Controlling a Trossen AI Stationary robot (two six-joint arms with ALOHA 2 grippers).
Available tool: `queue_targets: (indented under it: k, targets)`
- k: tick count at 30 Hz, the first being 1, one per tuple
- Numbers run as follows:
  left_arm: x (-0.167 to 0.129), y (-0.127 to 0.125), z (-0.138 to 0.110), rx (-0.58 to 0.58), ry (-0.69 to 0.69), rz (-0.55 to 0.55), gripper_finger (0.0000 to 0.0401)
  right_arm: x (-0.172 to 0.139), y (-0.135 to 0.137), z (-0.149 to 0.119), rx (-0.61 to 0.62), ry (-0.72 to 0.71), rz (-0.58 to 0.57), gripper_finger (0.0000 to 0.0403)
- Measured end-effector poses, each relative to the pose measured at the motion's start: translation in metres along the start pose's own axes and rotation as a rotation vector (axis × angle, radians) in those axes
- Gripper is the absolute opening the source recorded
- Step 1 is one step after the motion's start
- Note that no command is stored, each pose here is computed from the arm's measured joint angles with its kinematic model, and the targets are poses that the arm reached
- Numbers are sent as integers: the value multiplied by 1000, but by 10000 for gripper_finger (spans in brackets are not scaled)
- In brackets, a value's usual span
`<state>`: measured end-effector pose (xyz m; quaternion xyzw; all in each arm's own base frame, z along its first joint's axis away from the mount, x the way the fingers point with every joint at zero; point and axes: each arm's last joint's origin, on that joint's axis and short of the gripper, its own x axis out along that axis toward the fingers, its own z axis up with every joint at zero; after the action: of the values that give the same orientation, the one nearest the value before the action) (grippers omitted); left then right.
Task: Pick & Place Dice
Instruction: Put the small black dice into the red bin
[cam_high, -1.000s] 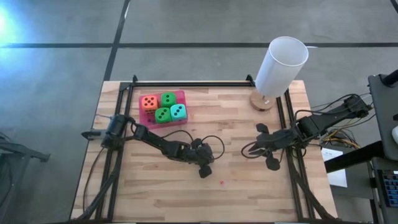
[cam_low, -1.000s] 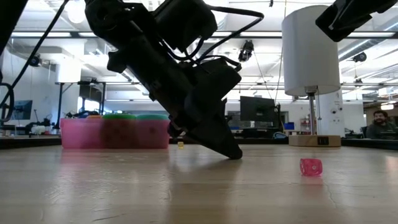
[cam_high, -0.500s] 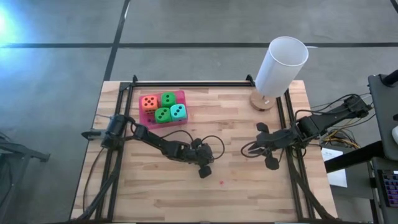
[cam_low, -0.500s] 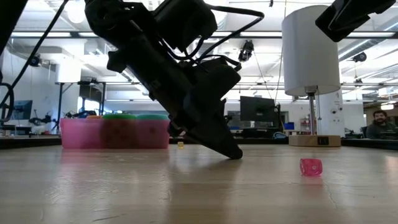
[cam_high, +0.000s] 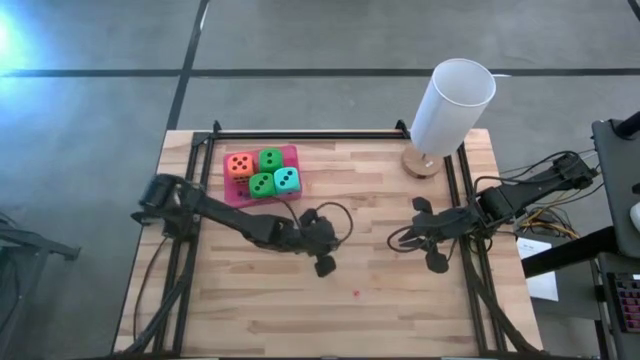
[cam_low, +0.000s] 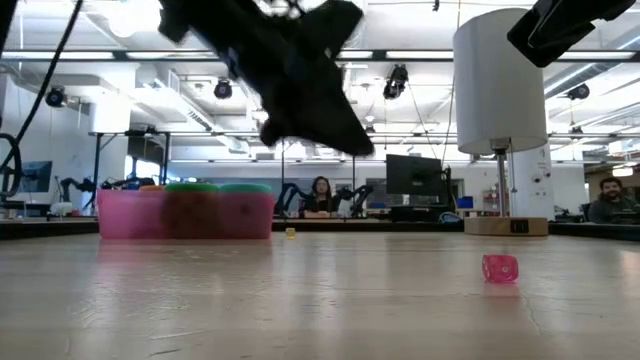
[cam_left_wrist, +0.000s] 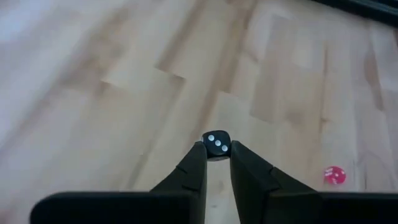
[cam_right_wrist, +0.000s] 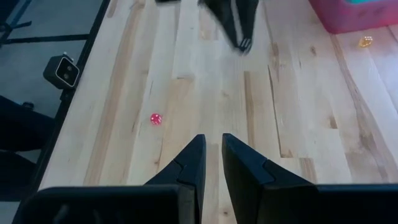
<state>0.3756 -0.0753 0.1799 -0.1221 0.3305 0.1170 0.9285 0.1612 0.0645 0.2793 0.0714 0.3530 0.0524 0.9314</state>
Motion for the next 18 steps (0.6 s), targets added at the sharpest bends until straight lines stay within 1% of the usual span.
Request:
queue_targets:
  k: [4,8,13,18]
  targets:
    - [-34,9,16,-7,-25,87,52,0,0,0,3,-3,1,52]
    - [-72,26,31,-33,-54,198,52,0,0,1,4,-8,3,52]
    - [-116,53,45,-119,-93,331,52,0,0,1,1,-12,-1,52]
    - [-145,85,51,-255,-96,422,52,0,0,2,-16,-21,-19,52]
